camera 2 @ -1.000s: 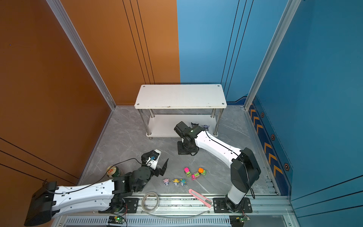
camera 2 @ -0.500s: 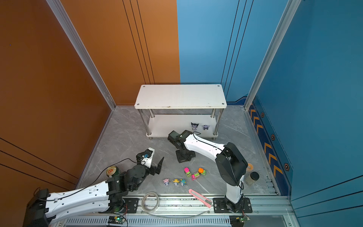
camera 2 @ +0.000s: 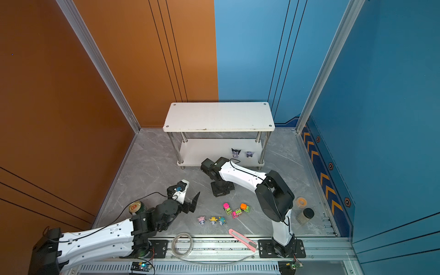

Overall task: Organize plastic toys on shelves
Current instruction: Place the plastic toy at the center of the table.

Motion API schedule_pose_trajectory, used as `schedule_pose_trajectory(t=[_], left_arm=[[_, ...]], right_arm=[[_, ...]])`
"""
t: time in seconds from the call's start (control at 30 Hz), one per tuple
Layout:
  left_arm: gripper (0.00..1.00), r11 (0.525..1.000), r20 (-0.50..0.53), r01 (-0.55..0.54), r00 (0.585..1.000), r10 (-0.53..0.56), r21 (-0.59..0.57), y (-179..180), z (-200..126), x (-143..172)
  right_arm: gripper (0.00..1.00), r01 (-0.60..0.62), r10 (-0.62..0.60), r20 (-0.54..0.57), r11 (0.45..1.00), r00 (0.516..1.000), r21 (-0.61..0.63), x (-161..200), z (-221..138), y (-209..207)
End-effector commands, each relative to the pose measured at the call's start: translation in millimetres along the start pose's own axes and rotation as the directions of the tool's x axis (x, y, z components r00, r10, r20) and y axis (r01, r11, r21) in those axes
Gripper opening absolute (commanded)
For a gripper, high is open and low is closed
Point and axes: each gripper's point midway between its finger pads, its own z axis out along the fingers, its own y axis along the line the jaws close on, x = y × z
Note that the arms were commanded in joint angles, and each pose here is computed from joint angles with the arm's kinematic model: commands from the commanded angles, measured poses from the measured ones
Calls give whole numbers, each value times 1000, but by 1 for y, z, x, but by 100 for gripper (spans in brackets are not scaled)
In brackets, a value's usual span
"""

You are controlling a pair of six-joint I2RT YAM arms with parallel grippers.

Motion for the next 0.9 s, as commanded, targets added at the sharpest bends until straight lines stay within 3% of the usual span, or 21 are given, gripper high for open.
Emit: schedule_pose_trajectory(t=[0.0,0.37,0.7,0.77,0.87], left_arm=[[98,1000,-3,20,1000,-20,8,-1,3,2],[98,1000,0,28,1000,-28,12,-2,3,1],[100,998,-19,38,999,-37,40,-9,7,-2],[90,998,-26,39,999,-38,56,-13,8,-3],[64,996,-39,51,998,-49,69,-20,13,-3]], right_arm=[[13,8,-8,-16,1000,1000,4,1,-2,2],[23,7,-7,15,1000,1000,-31,-3,-15,11],[23,-59,93,181,981,979,-186,-5,-55,10],[16,-78,122,204,975,971,-208,-3,-55,3],[1,-117,175,235,963,956,-245,0,-53,-10]])
